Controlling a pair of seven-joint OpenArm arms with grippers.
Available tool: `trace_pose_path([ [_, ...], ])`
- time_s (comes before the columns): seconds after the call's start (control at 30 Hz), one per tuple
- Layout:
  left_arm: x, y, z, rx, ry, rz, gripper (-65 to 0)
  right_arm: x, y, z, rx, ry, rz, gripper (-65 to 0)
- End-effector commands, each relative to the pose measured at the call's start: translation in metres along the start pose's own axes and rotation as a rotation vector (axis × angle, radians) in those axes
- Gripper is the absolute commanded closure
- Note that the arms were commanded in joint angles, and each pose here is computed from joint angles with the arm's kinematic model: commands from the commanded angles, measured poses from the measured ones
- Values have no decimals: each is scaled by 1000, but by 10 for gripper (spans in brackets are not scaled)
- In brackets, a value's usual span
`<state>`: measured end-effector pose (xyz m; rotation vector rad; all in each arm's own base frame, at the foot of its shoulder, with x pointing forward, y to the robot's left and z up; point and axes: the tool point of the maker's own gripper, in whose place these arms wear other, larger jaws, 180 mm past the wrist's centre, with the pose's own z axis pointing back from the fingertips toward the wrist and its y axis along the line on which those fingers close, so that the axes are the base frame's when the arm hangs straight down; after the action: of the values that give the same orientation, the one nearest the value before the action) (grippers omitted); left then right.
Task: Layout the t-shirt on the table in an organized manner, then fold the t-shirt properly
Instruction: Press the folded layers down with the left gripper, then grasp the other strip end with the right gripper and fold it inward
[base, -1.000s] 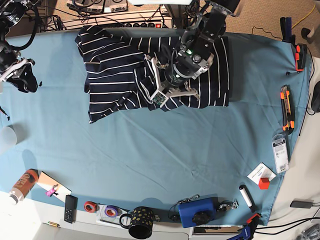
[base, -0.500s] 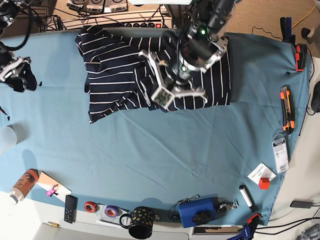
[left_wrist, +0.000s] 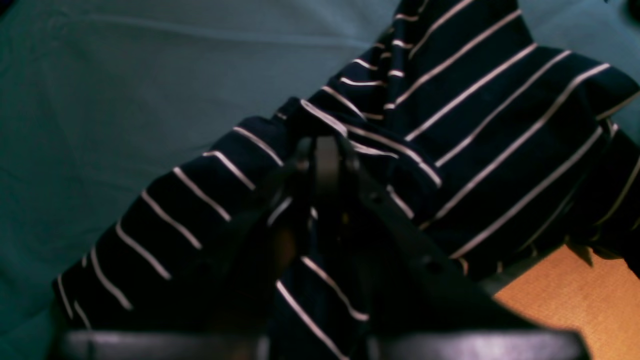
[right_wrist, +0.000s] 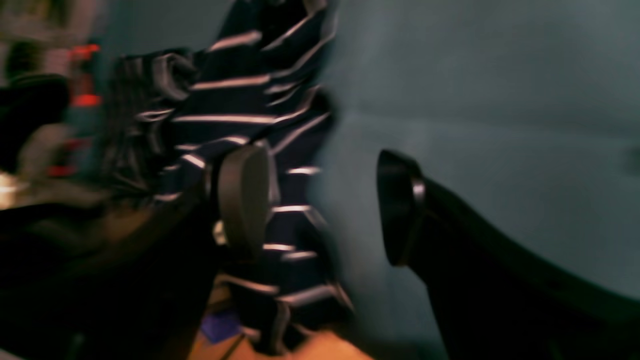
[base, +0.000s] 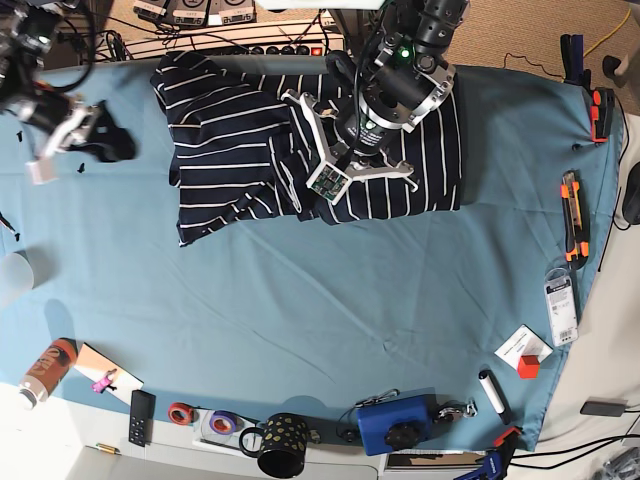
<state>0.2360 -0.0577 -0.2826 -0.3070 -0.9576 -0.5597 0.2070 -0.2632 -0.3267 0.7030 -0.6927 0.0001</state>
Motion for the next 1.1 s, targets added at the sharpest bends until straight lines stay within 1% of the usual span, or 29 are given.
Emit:
trace_pose_path([
  [0.0,14,-1,3,-3,-51,7,-13,9,1,-5,24,-11,12,-341],
  [0.1,13,-1,3,-2,-50,6,-13,0,7,-32,90,44,-19,-341],
  [0.17,13,-1,3,-3,-50,6,-13,2,15,-45,126,60,-6,-341],
  [0.3,14,-1,3,-3,-51,6,-13,5,32,-64,186,71,17,-341],
  [0.43,14,-1,3,-3,-52,6,-13,-11,45,-78,232,108,-1,-341],
  [0.5,14,-1,3,-3,-51,7,-13,-27,42,-82,205,152,-16,-341],
  [0.63,14,-1,3,-3,-51,7,-13,-59,25,-81,105,252,-44,-341],
  [0.73,14,-1,3,-3,-51,6,-13,-71,17,-78,63,293,-47,-341],
  [0.93,16,-2,3,-7,-62,10,-13,-77,20,-80,71,314,-38,-338],
  [1.0,18,-4,3,-18,-74,18,-13,-85,28,-87,96,355,-24,-338],
  [1.07,21,-7,3,-36,-91,31,-13,-100,39,-96,129,418,-4,-338],
])
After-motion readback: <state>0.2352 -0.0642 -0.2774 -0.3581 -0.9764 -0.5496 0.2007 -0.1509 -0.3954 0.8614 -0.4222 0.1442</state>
